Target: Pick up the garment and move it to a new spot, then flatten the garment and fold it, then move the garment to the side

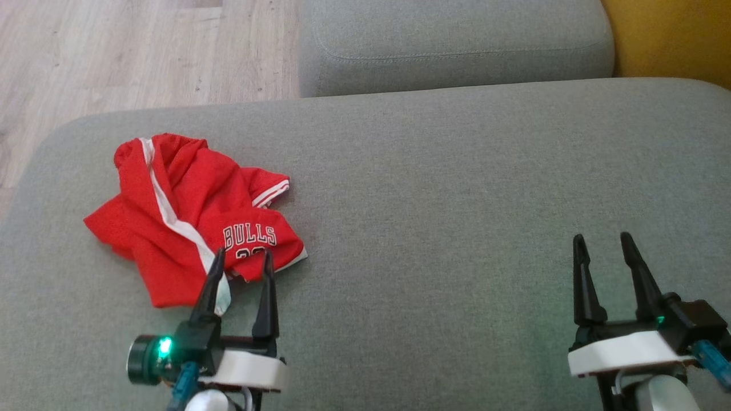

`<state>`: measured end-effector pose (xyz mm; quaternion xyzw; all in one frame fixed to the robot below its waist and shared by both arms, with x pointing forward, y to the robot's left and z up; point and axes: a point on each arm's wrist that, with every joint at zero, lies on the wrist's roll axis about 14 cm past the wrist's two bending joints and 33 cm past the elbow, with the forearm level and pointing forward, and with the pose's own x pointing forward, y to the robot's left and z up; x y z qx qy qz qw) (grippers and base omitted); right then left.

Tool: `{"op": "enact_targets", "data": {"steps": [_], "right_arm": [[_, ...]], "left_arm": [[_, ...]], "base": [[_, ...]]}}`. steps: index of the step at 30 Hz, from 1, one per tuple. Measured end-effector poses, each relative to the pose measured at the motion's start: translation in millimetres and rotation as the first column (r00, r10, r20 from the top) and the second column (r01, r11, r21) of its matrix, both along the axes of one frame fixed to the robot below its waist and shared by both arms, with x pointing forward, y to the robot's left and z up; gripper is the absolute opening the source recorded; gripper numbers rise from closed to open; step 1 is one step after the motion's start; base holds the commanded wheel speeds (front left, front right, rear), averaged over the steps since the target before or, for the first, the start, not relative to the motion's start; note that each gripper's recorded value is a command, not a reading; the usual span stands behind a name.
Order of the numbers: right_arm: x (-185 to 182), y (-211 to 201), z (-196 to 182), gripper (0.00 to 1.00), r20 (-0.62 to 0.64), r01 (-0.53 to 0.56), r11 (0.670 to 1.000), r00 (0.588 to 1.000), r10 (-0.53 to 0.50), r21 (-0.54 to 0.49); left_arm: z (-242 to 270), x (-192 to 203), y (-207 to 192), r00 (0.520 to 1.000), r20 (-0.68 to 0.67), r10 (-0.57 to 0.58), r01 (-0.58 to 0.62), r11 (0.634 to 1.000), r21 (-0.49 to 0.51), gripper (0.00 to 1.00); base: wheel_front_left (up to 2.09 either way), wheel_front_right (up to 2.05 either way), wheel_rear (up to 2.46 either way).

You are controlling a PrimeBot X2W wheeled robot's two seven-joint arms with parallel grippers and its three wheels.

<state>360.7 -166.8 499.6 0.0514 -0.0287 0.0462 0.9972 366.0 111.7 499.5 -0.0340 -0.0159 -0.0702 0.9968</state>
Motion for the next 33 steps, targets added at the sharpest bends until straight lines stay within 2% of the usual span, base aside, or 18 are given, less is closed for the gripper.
{"op": "enact_targets", "data": {"steps": [11, 17, 25, 33], "right_arm": [[0, 1, -7, 1.0, -0.023, -0.001, 1.0, 1.0, 0.001, 0.025], [4, 10, -5, 1.0, -0.017, -0.026, 0.999, 0.999, 0.027, 0.041], [12, 57, -6, 1.0, -0.02, -0.163, 0.985, 0.986, 0.165, 0.06], [13, 120, -5, 1.0, -0.02, -0.348, 0.935, 0.937, 0.35, 0.068]], "left_arm": [[-13, -3, 3, 0.999, -0.037, 0.003, -0.003, 1.0, 0.004, 1.0], [-13, -6, 16, 0.998, -0.037, 0.045, -0.045, 0.999, -0.003, 1.0], [-14, -20, 50, 0.989, -0.036, 0.142, -0.141, 0.99, 0.024, 1.0], [-14, -43, 90, 0.965, -0.03, 0.262, -0.26, 0.964, 0.047, 1.0]], "base": [[0.0, 0.0, 0.0], [0.0, 0.0, 0.0], [0.0, 0.0, 0.0], [0.0, 0.0, 0.0]]}}
